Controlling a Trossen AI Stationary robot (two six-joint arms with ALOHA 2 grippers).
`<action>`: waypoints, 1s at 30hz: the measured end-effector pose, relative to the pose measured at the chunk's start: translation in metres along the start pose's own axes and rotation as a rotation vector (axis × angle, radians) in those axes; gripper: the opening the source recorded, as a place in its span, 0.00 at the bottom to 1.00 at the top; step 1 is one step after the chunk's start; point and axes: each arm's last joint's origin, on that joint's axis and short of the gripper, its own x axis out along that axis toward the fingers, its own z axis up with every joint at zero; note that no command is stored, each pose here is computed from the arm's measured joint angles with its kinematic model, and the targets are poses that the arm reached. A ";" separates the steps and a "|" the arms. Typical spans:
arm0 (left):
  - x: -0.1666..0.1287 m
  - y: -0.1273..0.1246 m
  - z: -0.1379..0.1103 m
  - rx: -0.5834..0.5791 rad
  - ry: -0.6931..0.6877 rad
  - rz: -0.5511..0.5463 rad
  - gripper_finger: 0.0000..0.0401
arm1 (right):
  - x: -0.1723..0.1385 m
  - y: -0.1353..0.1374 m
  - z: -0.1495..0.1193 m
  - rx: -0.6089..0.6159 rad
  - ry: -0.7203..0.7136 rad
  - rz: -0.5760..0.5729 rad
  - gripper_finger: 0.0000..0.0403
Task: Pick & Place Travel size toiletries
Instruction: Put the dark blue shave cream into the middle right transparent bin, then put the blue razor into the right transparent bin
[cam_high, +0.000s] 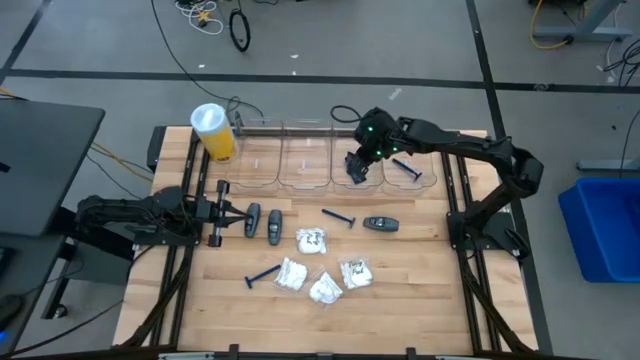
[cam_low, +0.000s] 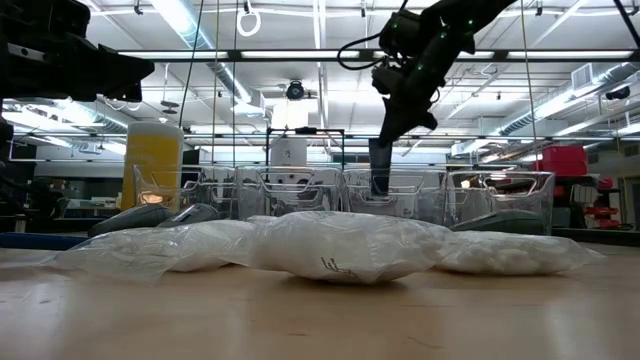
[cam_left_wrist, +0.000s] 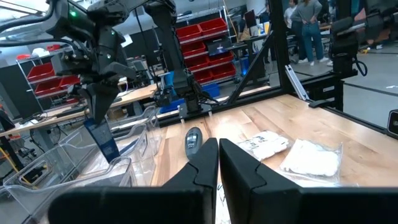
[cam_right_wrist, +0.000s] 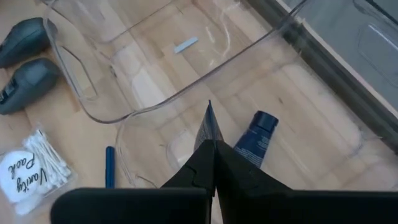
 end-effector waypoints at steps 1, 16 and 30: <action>0.000 0.000 0.000 0.000 0.000 0.000 0.06 | 0.000 0.000 0.000 0.001 0.000 0.000 0.02; 0.000 0.000 0.000 0.000 0.000 0.000 0.06 | 0.000 0.000 -0.001 0.046 0.013 0.033 0.09; 0.000 0.000 0.000 0.000 0.000 0.000 0.06 | 0.000 0.000 -0.001 0.047 0.016 0.046 0.26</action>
